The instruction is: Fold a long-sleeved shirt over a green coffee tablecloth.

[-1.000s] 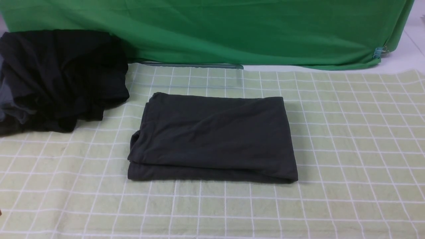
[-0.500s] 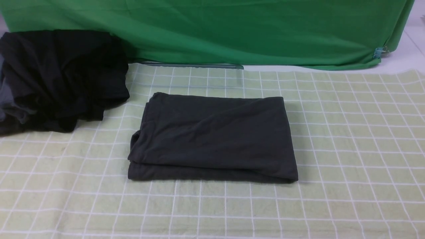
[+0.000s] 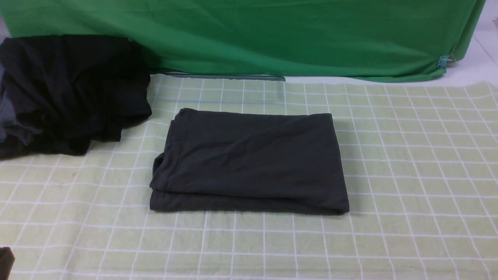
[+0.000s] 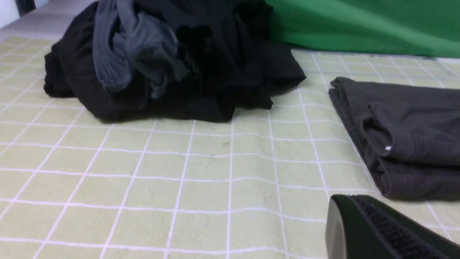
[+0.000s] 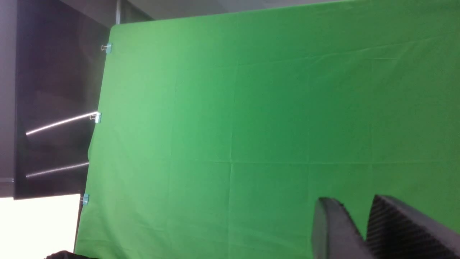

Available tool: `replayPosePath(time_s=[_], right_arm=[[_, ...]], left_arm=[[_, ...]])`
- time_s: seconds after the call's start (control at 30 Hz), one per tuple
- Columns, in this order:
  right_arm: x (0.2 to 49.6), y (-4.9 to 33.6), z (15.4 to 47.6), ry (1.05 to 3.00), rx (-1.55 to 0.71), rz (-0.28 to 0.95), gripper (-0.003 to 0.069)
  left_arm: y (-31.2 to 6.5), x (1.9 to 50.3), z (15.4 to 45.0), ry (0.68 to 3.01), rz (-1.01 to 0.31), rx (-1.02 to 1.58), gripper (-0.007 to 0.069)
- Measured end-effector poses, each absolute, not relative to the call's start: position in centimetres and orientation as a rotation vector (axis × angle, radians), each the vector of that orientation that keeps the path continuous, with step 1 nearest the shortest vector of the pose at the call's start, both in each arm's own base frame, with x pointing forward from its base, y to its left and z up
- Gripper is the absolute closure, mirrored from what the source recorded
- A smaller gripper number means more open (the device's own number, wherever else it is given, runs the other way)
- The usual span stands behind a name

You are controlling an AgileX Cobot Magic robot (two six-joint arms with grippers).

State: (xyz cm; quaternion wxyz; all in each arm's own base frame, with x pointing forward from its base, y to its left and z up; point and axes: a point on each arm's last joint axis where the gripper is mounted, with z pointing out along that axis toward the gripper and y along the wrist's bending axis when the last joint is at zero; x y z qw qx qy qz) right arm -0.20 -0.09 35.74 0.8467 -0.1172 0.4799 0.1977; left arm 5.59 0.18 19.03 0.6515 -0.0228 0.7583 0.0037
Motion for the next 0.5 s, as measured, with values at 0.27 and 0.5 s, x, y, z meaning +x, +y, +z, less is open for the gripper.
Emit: replayPosePath(time_s=[0.27,0.5], right_arm=[[-0.18,-0.08,35.71,1.013,-0.247,0.417,0.0485],[-0.18,-0.08,35.71,1.013,-0.247,0.417,0.0476]], left_arm=[[0.18,5.59,19.04,1.72,0.009,-0.052,0.0624],[0.18,5.59,19.02,1.72,0.008,-0.052,0.0624]])
